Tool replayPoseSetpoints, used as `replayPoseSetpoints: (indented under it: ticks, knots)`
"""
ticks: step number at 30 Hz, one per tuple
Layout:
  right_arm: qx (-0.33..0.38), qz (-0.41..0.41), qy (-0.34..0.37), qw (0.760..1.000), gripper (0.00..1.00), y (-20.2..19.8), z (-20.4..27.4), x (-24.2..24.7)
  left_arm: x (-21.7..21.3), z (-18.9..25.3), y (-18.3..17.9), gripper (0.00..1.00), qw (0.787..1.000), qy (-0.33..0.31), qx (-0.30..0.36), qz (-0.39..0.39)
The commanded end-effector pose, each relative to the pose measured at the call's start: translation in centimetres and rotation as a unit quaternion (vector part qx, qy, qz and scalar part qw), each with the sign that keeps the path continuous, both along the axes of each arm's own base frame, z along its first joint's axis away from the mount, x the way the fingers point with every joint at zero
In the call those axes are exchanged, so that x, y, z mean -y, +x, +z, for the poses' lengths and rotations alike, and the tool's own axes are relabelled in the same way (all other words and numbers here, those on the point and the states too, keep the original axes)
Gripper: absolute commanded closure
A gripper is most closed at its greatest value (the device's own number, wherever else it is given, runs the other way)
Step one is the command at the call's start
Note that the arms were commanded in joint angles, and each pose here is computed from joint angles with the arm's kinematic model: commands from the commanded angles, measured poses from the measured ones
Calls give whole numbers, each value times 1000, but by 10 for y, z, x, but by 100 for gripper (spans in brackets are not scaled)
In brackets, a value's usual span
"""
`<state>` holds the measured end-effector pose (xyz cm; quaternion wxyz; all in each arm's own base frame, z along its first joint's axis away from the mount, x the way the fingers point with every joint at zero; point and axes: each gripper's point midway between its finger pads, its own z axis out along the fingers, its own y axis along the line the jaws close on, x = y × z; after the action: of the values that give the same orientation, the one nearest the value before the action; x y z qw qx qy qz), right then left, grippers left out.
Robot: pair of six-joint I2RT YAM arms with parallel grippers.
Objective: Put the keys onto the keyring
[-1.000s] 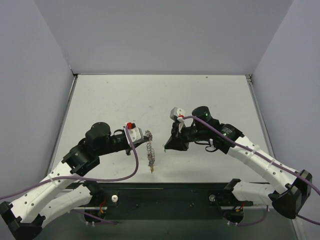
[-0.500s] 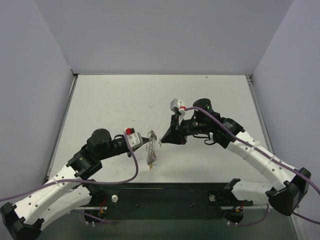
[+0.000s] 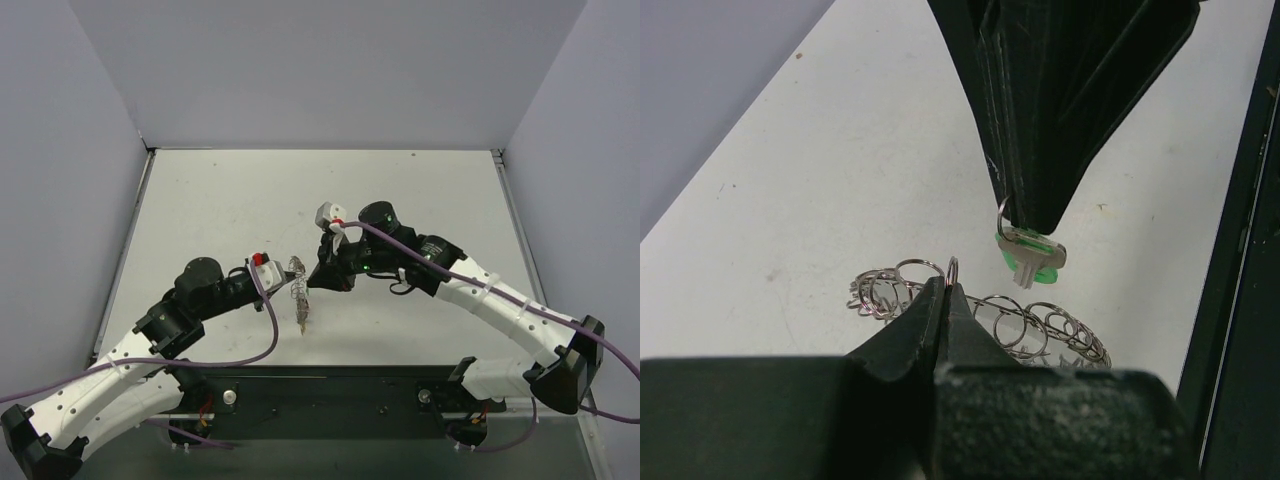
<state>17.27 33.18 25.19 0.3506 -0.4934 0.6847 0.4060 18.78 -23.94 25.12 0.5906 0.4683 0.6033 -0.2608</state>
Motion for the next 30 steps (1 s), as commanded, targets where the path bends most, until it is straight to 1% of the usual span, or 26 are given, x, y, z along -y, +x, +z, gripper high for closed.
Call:
replayPoseSetpoints:
  ticks: [1, 13, 19, 30]
  knots:
    - [46, -24, 5, 999, 100, 11, 18, -10, -1, 43, 6, 100, 998, -44, 40, 14]
    - [48, -57, -26, 997, 100, 25, -1, -13, 0, 44, 0, 100, 998, -43, 37, -2]
    - [46, -52, -20, 997, 100, 24, 1, -17, 0, 42, 0, 100, 999, -39, 33, -2]
    - [45, -6, -14, 999, 100, 8, 3, -24, 1, 42, -2, 100, 999, -38, 33, -6]
